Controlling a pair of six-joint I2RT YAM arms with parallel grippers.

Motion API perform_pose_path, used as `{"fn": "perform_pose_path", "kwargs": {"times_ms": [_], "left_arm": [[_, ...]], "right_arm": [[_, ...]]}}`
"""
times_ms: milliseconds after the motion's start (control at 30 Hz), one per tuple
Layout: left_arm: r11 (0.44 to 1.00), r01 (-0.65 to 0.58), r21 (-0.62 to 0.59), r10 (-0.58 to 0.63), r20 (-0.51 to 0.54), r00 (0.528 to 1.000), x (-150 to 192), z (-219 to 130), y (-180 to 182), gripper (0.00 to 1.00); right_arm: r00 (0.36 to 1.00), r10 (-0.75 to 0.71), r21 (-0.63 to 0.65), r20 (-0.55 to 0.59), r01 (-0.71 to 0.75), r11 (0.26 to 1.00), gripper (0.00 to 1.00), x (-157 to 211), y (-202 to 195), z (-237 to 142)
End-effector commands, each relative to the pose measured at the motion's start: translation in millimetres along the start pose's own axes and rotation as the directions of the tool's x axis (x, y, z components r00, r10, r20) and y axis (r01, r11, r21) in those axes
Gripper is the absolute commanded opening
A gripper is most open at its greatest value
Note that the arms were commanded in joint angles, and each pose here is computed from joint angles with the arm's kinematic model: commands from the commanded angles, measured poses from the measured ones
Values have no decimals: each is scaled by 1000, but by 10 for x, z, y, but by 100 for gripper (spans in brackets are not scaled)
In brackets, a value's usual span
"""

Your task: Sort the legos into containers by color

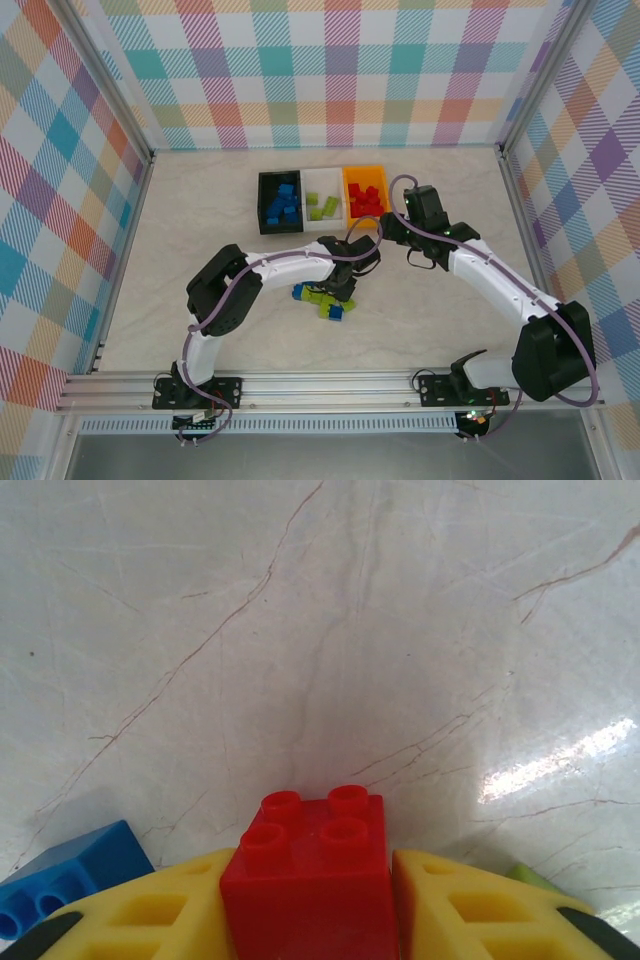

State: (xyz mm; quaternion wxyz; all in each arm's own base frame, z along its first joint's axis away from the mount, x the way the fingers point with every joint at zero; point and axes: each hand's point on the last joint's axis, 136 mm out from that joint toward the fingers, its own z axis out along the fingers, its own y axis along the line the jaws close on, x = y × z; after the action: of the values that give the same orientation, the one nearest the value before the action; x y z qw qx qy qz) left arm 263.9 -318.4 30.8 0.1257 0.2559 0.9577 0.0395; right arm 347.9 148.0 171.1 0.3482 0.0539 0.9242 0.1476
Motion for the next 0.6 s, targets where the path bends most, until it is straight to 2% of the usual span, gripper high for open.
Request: {"fn": "perform_pose_path", "kwargs": {"times_ms": [0,167,300,467,567], "left_arm": [[1000,6,-27,-6,9,1000,38,-78,63,39],[998,64,0,-64,114,992,-237,-315,87,37],[987,152,45,-158,222,962,-640,-520,191,35],[964,242,114,-267,419,868,-1331,-909,312,34],[950,287,123,-309,496,812,-1706,-1010,399,34]], "right_arm": [[998,28,9,48,-28,1000,60,-76,-53,-83],[996,58,59,63,-62,996,60,-32,-228,-114],[994,77,66,81,-83,994,60,-17,-304,-178],[994,82,71,72,-87,994,60,38,-343,-197],[994,86,73,65,-91,993,61,83,-364,-188]]}}
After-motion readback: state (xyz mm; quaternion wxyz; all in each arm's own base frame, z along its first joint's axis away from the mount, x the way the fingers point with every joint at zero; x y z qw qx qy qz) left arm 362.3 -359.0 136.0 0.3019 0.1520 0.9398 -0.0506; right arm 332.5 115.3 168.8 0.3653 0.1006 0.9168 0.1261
